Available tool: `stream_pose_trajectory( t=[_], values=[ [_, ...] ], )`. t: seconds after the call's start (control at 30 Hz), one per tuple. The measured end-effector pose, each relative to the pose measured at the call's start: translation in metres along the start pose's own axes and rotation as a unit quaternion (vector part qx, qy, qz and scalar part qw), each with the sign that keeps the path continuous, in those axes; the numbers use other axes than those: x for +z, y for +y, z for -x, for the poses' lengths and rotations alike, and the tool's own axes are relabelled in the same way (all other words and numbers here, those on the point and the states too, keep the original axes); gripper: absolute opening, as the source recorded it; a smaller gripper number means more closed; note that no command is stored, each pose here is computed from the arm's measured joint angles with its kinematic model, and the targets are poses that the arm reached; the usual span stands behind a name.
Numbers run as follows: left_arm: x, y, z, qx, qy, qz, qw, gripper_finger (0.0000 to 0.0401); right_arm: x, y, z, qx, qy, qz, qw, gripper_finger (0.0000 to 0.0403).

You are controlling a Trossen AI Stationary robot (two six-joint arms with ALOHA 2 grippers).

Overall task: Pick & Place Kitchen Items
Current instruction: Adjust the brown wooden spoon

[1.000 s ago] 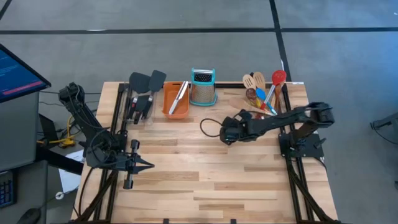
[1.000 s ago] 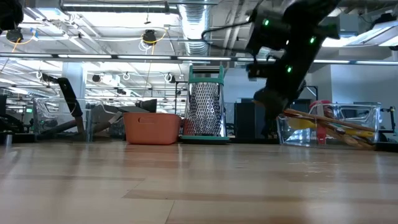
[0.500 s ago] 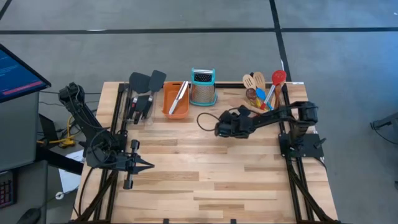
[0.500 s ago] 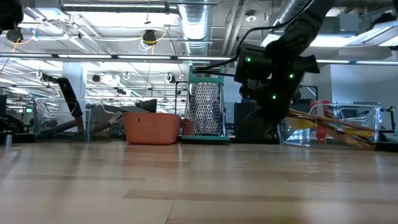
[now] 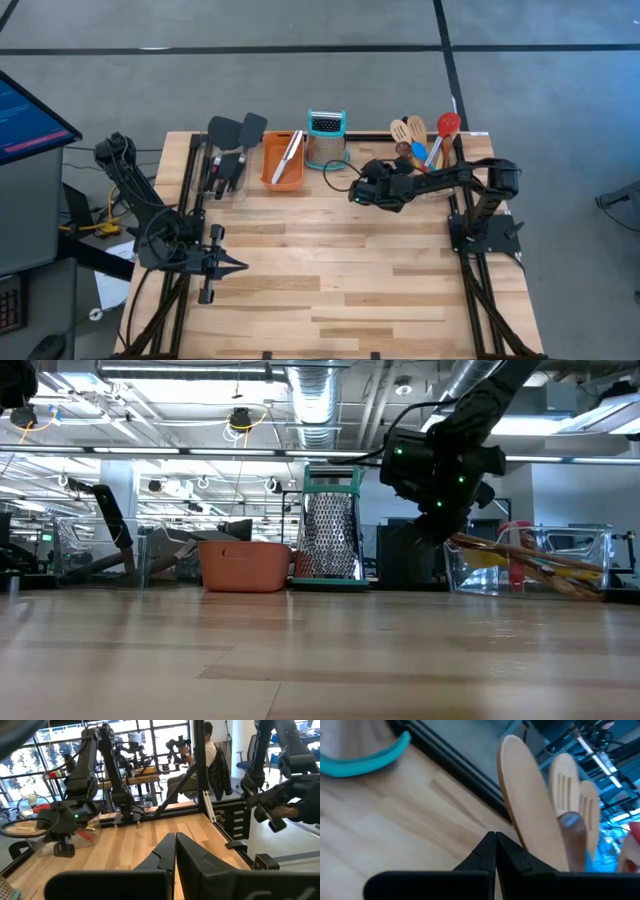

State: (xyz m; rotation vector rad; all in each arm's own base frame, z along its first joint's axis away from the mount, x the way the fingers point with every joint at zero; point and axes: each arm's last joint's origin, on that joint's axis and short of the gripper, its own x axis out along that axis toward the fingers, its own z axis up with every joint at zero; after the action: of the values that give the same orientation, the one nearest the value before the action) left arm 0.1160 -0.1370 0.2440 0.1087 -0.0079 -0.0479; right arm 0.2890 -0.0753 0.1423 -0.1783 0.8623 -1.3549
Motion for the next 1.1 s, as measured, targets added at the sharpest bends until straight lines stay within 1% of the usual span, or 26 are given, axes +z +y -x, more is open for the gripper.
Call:
stream_pose_trajectory(
  t=[0.1, 0.23, 0.4, 0.53, 0.83, 1.0, 1.1],
  values=[
    [0.000, 0.000, 0.000, 0.000, 0.000, 0.000, 1.000, 0.0002, 0.001, -0.005, -0.006, -0.020, 0.004, 0.001, 1.000, 0.0000],
    [0.000, 0.000, 0.000, 0.000, 0.000, 0.000, 1.000, 0.0002, 0.000, -0.014, -0.017, -0.041, 0.027, 0.012, 0.999, 0.0000],
    [0.000, 0.000, 0.000, -0.001, 0.000, 0.000, 1.000, 0.0002, -0.003, -0.023, -0.027, -0.063, 0.050, 0.000, 0.997, 0.0000],
    [0.000, 0.000, 0.000, -0.001, 0.000, 0.000, 1.000, 0.0002, -0.003, -0.025, -0.030, -0.070, 0.055, -0.004, 0.996, 0.0000],
    [0.000, 0.000, 0.000, -0.003, 0.001, 0.004, 1.000, 0.0002, 0.000, -0.036, -0.037, -0.104, 0.047, -0.061, 0.992, 0.0000],
    [-0.001, 0.000, 0.000, -0.003, 0.001, 0.007, 1.000, 0.0002, 0.007, -0.049, -0.034, -0.107, 0.042, -0.087, 0.990, 0.0000],
    [-0.001, 0.000, 0.000, -0.003, 0.002, 0.006, 1.000, 0.0002, 0.014, -0.062, -0.030, -0.107, 0.036, -0.107, 0.988, 0.0000]
  ],
)
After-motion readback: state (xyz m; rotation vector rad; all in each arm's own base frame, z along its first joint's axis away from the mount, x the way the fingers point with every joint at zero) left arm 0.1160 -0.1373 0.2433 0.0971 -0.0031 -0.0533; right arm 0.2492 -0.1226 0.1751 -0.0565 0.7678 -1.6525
